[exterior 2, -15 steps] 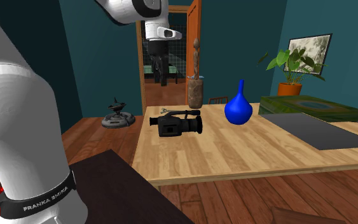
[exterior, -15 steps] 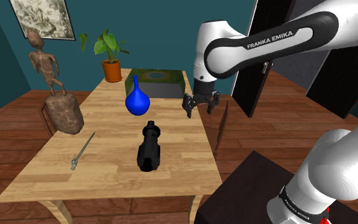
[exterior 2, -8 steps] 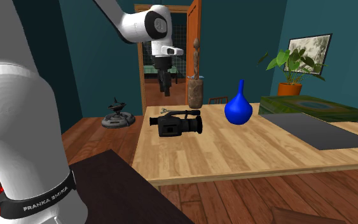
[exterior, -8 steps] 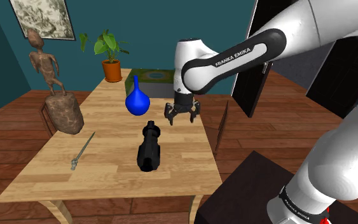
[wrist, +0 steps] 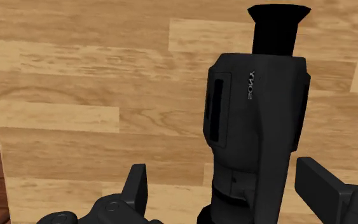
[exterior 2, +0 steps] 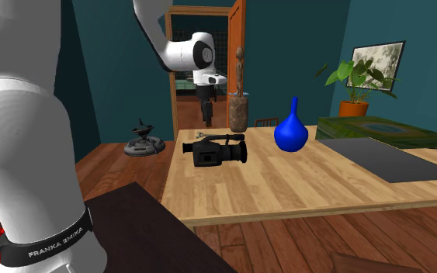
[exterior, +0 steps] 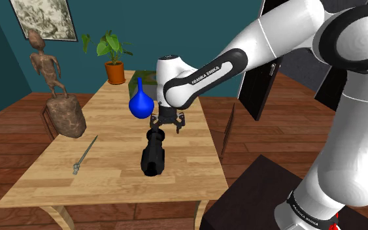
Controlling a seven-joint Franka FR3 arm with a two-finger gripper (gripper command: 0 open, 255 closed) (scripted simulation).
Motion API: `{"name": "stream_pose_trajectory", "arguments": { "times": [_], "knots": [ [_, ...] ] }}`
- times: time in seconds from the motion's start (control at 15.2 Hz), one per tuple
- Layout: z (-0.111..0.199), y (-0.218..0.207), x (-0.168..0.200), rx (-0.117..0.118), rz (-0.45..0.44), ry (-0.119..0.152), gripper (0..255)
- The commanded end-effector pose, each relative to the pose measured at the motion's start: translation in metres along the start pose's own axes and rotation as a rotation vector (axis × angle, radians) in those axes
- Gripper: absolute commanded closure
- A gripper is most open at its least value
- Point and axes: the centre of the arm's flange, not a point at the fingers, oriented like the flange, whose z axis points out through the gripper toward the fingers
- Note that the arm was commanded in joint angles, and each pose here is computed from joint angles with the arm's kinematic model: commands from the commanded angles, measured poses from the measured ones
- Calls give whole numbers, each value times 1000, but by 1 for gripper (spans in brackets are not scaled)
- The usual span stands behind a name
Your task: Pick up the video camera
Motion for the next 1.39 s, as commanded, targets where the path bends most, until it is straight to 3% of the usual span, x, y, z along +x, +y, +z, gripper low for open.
{"name": "stream_pose_trajectory", "arguments": {
  "times": [0.0,0.33,0.99,1.06,1.32],
  "knots": [
    [19,-18,11,1,28,3,0],
    [58,-64,36,2,92,9,0],
    [101,-67,36,3,96,10,0],
    [101,-67,37,3,96,10,255],
    [101,-67,37,3,96,10,255]
  ]
}}
